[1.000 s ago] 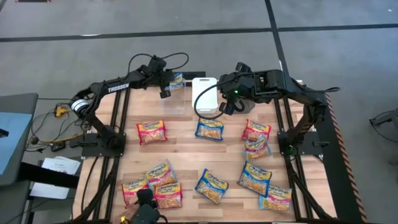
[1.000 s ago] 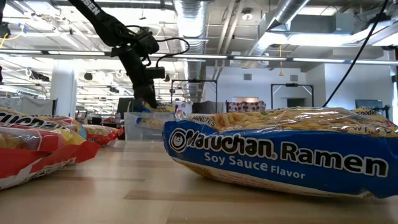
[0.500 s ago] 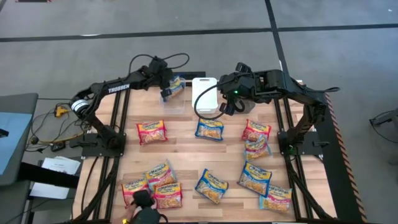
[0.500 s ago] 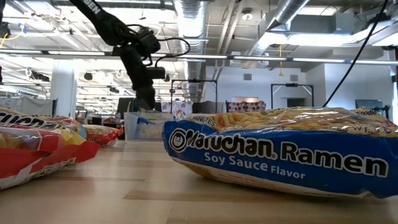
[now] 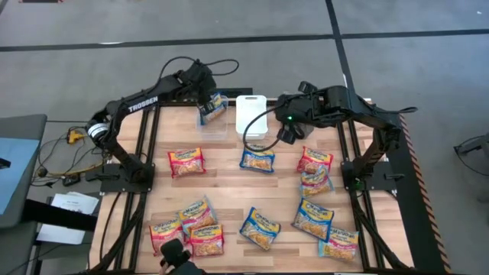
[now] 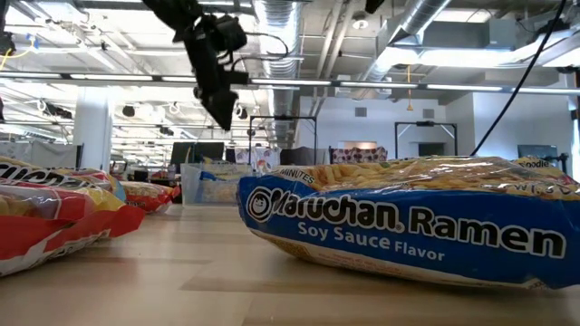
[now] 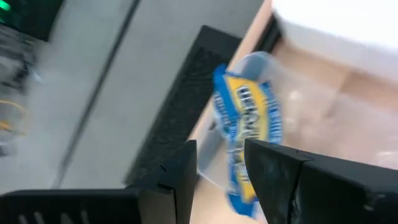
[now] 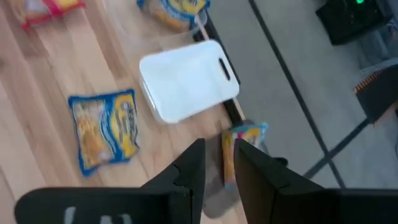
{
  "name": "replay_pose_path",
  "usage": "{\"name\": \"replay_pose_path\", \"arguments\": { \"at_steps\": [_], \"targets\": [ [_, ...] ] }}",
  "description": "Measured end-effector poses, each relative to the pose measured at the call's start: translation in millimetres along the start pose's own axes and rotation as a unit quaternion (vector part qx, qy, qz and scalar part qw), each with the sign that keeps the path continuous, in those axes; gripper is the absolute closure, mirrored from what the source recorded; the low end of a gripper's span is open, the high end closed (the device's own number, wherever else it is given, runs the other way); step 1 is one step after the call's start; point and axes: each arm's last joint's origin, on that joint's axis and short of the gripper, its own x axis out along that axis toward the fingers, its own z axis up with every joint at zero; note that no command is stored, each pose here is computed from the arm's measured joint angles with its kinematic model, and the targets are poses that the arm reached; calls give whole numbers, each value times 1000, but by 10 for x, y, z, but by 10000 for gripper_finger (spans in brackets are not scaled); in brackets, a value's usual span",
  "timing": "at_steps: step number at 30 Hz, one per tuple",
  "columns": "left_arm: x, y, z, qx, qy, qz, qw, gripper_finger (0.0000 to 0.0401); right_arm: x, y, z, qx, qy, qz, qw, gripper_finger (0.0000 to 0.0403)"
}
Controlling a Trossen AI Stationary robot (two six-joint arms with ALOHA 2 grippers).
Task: Sort Maruchan noodles
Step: Put the red noodle pack into the white bin
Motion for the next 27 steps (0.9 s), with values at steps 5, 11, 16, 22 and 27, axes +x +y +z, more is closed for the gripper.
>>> {"name": "replay_pose_path", "arguments": {
  "at_steps": [5,11,16,22,27],
  "targets": [
    [-246,9,102,-40,10,-68,997,276,-27,17,-42,1,13,57,998,294],
    [-472,-155,39,-38,14,-173,984,276,1,21,-264,22,44,58,997,294],
    [-709,-310,-131,-40,-7,-206,978,276,74,18,-647,55,91,45,993,294],
    [-966,-553,-482,-66,-72,-233,968,276,117,-12,-999,130,112,54,984,294],
    [-1154,-730,-758,-85,-120,-261,954,276,112,49,-1149,169,106,86,976,294]
  ]
}}
